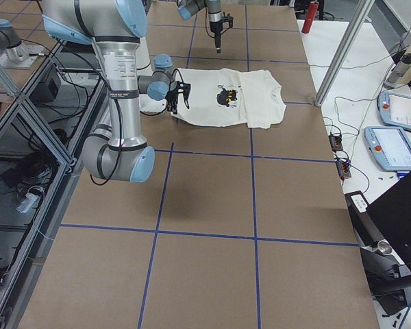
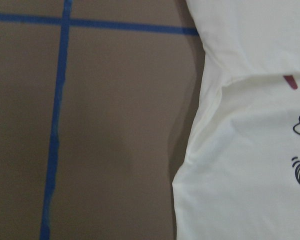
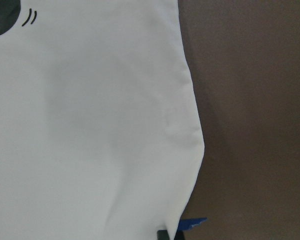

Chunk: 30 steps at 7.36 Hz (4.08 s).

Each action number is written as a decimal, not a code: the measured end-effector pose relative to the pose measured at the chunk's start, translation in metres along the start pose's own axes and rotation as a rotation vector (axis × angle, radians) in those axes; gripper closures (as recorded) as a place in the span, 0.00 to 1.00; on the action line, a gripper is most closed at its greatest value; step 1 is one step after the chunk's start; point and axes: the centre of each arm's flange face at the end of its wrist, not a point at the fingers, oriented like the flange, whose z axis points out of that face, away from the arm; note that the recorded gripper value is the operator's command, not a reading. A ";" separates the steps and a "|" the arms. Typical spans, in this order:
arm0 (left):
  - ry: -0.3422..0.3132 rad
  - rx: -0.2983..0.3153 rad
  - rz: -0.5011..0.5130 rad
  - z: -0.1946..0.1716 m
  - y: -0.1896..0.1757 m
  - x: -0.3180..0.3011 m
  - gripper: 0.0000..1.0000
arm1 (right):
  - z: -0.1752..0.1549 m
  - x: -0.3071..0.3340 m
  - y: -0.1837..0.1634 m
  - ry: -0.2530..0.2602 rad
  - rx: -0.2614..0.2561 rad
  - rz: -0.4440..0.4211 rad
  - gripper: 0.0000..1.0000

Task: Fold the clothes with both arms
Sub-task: 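Lower both grippers to the hem corners nearest the robot and grasp, then lift the hem with both grippers and fold it toward the collar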

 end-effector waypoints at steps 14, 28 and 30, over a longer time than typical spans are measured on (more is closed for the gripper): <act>-0.143 -0.034 -0.167 0.051 0.114 -0.001 0.52 | -0.028 -0.009 -0.012 -0.062 0.005 0.015 1.00; -0.051 -0.078 -0.045 -0.069 0.126 0.037 1.00 | -0.086 0.033 -0.020 -0.089 -0.127 0.036 1.00; 0.035 -0.121 -0.021 -0.110 0.132 0.054 1.00 | -0.116 0.050 0.000 -0.103 -0.240 0.018 1.00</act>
